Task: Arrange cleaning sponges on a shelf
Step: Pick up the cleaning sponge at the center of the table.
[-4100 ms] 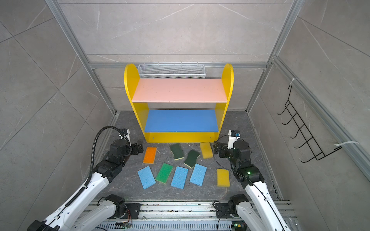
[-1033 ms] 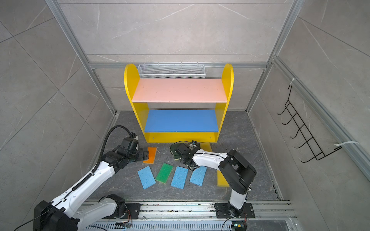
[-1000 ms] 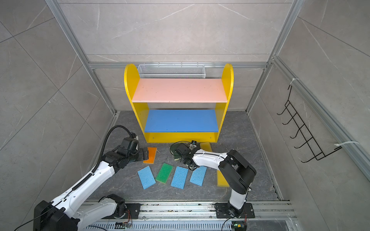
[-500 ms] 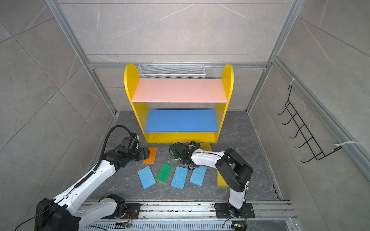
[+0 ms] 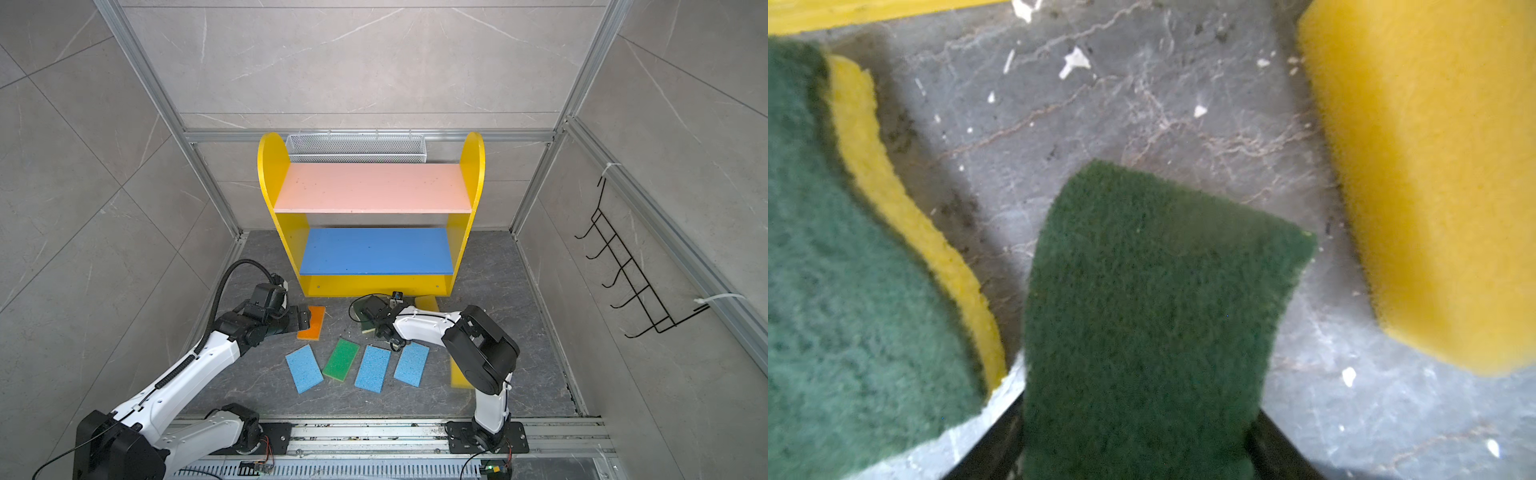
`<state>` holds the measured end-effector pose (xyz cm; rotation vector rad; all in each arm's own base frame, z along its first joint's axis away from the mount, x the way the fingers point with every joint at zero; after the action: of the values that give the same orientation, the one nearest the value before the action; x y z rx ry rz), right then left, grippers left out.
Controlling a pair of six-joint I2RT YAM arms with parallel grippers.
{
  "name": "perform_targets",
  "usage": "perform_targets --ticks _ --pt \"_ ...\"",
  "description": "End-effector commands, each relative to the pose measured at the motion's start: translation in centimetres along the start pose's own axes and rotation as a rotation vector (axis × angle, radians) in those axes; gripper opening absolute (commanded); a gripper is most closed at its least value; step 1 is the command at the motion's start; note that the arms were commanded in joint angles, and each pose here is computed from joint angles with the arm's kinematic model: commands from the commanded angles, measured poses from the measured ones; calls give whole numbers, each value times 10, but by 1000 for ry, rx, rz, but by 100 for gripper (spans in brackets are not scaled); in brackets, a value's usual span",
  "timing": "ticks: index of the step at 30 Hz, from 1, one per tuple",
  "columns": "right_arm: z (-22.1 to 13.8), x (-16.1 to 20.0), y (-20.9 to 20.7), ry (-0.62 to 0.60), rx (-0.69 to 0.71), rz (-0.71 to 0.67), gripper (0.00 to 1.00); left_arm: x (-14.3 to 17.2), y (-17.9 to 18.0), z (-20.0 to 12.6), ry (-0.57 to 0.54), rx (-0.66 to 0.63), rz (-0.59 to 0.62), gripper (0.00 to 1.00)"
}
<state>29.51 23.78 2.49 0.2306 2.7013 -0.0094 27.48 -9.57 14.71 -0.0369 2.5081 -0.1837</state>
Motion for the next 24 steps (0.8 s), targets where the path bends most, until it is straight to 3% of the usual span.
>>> perform_targets --ticks 1,24 --pt "4 5 -4 33 23 -47 66 -15 -4 -12 -52 27 -10 95" --pt "-89 -14 3 -64 -105 -203 55 -29 5 -49 -137 -5 4 95"
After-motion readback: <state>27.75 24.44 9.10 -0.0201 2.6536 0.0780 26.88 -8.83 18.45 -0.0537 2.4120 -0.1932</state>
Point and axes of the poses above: each gripper's point midway between its finger pads, its own z axis out along the fingers, its own y axis along the line the jaws close on, x = y × z, the point moved 1 cm from there along -z, back along the fingers, and after that the axes turned 3 degrees about z, right-handed, at the moved point
